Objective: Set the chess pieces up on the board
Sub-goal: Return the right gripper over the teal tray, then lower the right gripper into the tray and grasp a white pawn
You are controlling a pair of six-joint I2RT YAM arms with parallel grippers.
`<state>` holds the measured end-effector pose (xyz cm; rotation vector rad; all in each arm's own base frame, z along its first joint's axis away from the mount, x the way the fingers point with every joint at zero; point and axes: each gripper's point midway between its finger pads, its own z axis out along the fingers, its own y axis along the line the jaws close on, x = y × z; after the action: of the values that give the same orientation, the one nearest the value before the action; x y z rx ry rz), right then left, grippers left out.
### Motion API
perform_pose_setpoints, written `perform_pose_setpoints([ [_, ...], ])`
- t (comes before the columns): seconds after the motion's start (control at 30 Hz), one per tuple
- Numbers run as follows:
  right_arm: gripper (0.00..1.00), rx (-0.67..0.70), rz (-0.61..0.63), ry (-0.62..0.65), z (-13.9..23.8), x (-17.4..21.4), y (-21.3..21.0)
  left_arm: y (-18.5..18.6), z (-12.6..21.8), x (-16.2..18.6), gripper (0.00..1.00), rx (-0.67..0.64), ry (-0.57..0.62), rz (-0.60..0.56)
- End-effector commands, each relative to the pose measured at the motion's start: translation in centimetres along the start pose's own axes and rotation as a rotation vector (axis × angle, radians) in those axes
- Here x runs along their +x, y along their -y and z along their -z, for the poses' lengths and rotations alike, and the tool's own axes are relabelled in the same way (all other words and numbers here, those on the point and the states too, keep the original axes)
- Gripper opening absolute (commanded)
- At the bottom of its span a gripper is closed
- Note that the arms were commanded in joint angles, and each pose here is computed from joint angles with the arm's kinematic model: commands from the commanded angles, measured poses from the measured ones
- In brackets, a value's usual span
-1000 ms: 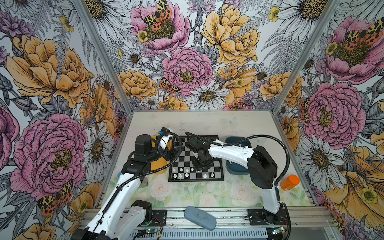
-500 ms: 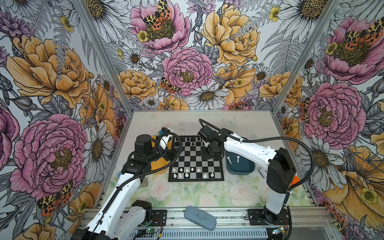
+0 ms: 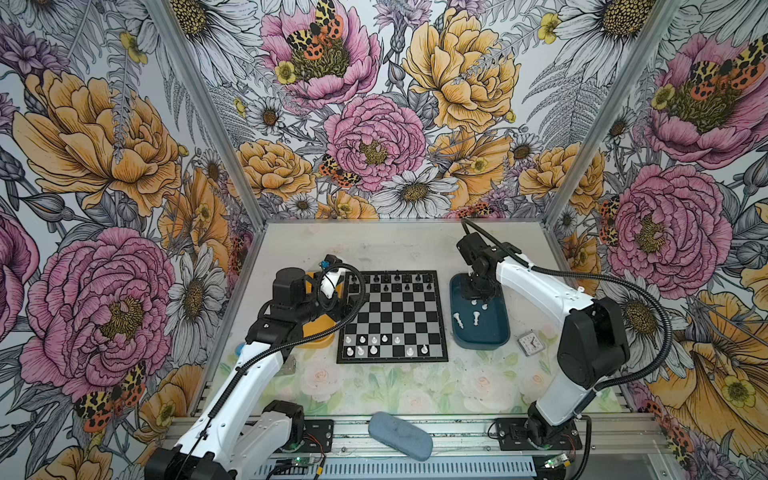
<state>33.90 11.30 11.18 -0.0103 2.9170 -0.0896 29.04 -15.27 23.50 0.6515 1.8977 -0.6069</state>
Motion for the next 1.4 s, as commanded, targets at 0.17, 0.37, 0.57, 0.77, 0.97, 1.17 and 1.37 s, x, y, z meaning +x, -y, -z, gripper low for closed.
perform_pose_setpoints([
  [0.17,0.22,0.007,-0.012,-0.012,-3.2,-1.4,1.6,-0.4,-0.1,-0.8,0.99,-0.004,0.019,-0.013],
  [0.37,0.22,-0.007,-0.024,-0.041,-5.2,-1.6,1.7,-0.7,-0.3,-0.7,0.99,0.0,0.011,-0.001],
  [0.57,0.22,-0.019,-0.034,-0.063,-6.5,-1.5,1.7,-0.8,-0.4,-0.6,0.99,-0.003,0.007,0.003],
  [0.77,0.22,-0.021,-0.039,-0.069,-7.2,-1.7,1.8,-1.0,-0.6,-0.5,0.99,-0.001,0.002,0.009],
  [0.97,0.2,-0.019,-0.038,-0.078,-7.7,-1.9,1.9,-1.1,-0.6,-0.6,0.99,-0.004,0.004,0.01],
  [1.17,0.18,-0.014,-0.039,-0.084,-8.0,-1.9,2.1,-1.0,-0.6,-0.6,0.99,-0.002,0.004,0.01],
  [1.37,0.18,-0.017,-0.039,-0.084,-8.1,-2.0,2.1,-1.0,-0.6,-0.6,0.99,-0.001,0.004,0.011],
])
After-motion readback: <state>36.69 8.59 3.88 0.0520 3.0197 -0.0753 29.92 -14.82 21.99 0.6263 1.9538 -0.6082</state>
